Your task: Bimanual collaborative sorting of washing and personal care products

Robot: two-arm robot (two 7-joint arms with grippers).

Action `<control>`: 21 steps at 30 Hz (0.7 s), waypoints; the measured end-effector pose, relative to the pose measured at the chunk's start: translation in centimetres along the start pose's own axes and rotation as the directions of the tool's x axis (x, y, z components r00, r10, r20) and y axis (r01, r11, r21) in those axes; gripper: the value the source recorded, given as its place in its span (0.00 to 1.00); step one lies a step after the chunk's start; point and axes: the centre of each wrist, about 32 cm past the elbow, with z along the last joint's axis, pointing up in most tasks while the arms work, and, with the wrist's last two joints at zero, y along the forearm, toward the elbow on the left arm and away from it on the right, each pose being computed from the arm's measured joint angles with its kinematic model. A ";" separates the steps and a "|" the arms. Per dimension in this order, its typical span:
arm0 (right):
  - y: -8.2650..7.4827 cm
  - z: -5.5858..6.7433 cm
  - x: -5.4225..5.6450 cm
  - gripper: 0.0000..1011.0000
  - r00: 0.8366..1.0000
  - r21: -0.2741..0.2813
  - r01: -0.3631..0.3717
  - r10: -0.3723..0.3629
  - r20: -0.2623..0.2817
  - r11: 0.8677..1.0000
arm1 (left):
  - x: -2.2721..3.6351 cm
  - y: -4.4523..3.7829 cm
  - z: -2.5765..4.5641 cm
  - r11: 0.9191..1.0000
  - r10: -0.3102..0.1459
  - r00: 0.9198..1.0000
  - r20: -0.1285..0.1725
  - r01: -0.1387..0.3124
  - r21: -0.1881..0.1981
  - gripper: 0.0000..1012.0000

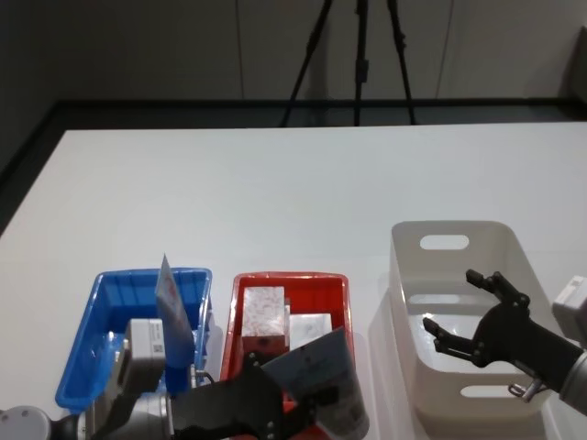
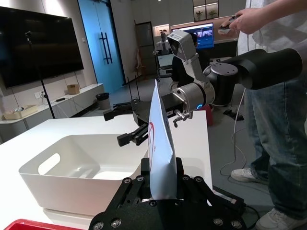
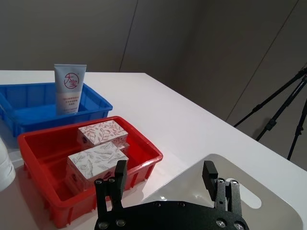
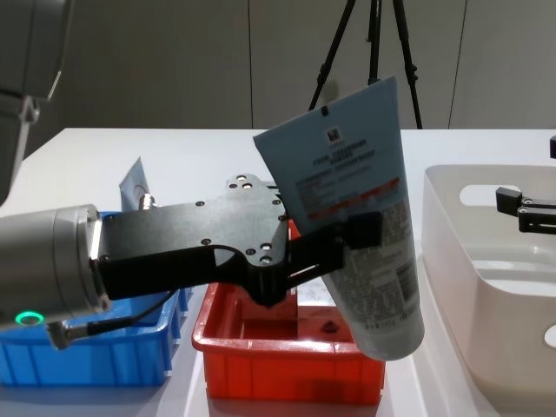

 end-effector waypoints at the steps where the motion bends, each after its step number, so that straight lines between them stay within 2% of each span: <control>1: 0.0 0.0 0.0 0.99 1.000 0.003 -0.010 0.010 -0.002 1.000 | 0.00 0.00 0.00 1.000 0.000 1.000 0.000 0.000 0.000 0.26; 9: -0.3 0.5 0.4 0.99 0.995 0.030 -0.101 0.101 -0.026 0.994 | 0.00 0.00 0.00 1.000 0.000 1.000 0.000 0.000 0.000 0.26; 21: -0.8 1.1 1.4 0.99 0.962 0.062 -0.262 0.266 -0.067 0.963 | 0.00 0.00 0.00 1.000 0.000 1.000 0.000 0.000 0.000 0.26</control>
